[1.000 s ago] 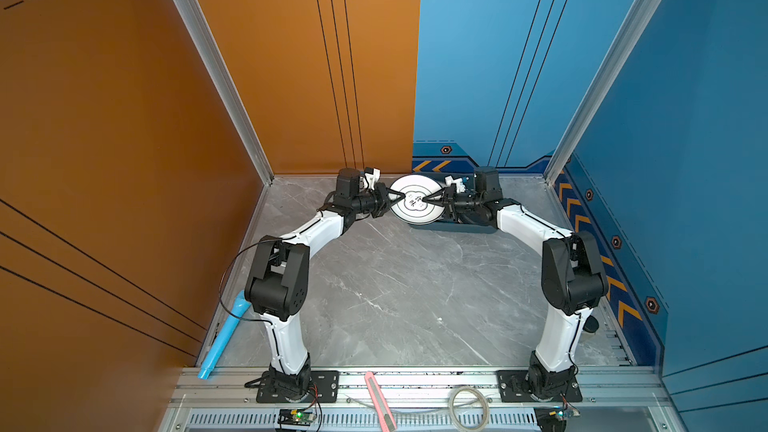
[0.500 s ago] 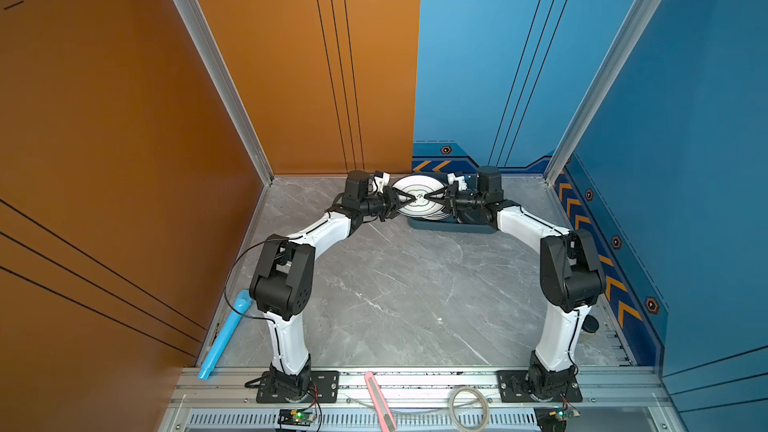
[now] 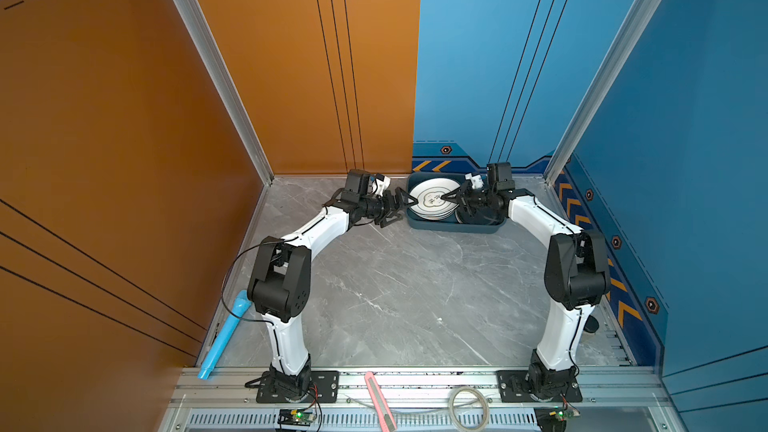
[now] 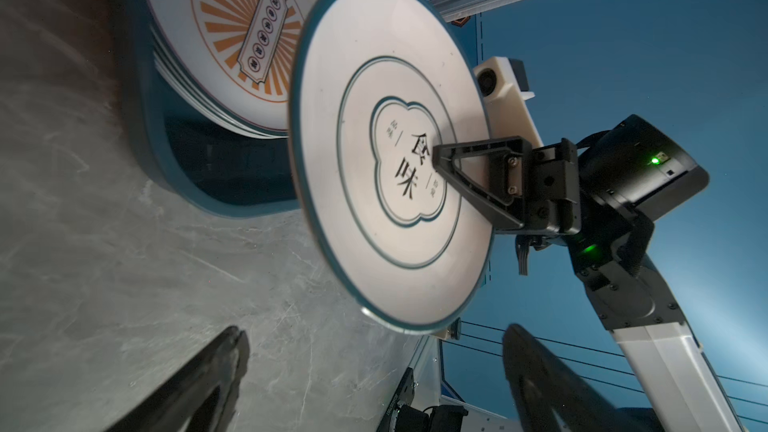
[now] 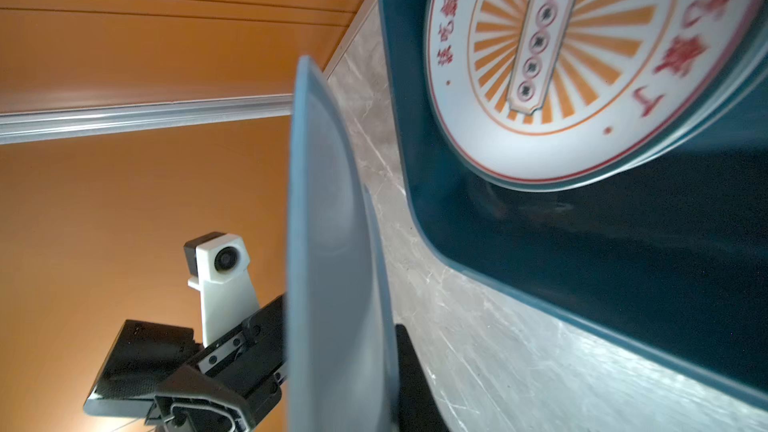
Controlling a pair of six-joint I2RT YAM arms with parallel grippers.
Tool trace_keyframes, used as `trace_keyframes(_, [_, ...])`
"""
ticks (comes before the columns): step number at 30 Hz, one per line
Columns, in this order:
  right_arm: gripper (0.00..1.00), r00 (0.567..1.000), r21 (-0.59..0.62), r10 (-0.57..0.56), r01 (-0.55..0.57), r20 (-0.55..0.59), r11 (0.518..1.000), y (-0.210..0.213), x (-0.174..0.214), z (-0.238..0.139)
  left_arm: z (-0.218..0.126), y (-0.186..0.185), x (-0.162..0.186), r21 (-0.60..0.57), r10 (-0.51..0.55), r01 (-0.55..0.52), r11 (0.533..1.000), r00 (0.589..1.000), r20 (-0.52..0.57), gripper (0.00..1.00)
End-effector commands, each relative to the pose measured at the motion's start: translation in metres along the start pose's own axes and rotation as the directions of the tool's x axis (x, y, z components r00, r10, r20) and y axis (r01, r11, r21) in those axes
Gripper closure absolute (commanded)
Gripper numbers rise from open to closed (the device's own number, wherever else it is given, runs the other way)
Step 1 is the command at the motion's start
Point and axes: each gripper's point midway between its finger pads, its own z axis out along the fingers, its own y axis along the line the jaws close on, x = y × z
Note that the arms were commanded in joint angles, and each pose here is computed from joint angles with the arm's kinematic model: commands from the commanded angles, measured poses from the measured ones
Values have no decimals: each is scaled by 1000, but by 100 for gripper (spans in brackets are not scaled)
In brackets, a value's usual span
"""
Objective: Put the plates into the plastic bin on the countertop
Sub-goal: 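Lower the cloud-emblem plate into the teal bin with the right gripper while left withdraws, then open the right gripper to release the cloud-emblem plate in the bin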
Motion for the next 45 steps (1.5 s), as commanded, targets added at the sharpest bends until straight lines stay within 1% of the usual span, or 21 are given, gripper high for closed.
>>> trace_keyframes(1, [100,1000,115,-6,4,20,993,-26,-8,-7,-25,5,3,-106,54,-53,993,999,5,2])
trace_keyframes(6, [100,998,192,35,-44,48,980,-50,-23,-7,-45,28,3,-182,35,-27,983,999,40,2])
trace_keyframes(10, [100,997,218,44,-56,58,974,-56,-33,-2,-63,41,5,-210,17,-3,978,998,66,2])
trace_keyframes(11, [100,997,234,58,-68,52,970,-65,-36,5,-68,44,5,-217,16,1,976,997,74,2])
trace_keyframes(15, [100,995,256,78,-91,61,963,-73,-46,14,-87,59,9,-238,4,19,971,995,98,2])
trace_keyframes(16, [100,994,272,94,-106,58,956,-80,-45,18,-91,62,9,-241,1,25,970,995,104,2])
trace_keyframes(17, [100,994,266,80,-95,70,959,-72,-51,18,-95,66,11,-246,-4,31,969,994,109,2])
trace_keyframes(23, [100,990,327,115,-134,78,936,-85,-57,30,-110,83,16,-264,-17,51,963,992,127,2])
trace_keyframes(27, [89,987,361,145,-162,74,918,-95,-58,38,-116,89,17,-271,-19,55,961,991,136,2])
trace_keyframes(31, [73,988,390,138,-153,67,908,-97,-58,44,-121,93,17,-277,-23,64,959,989,148,2])
trace_keyframes(33, [68,991,408,115,-131,64,903,-96,-59,45,-124,95,17,-278,-27,69,958,988,154,2])
trace_keyframes(36, [62,995,448,83,-97,51,889,-97,-57,45,-128,98,18,-282,-32,77,956,986,161,2])
trace_keyframes(45, [56,997,517,41,-69,64,853,-101,-56,34,-137,98,17,-281,-35,85,956,983,179,2])
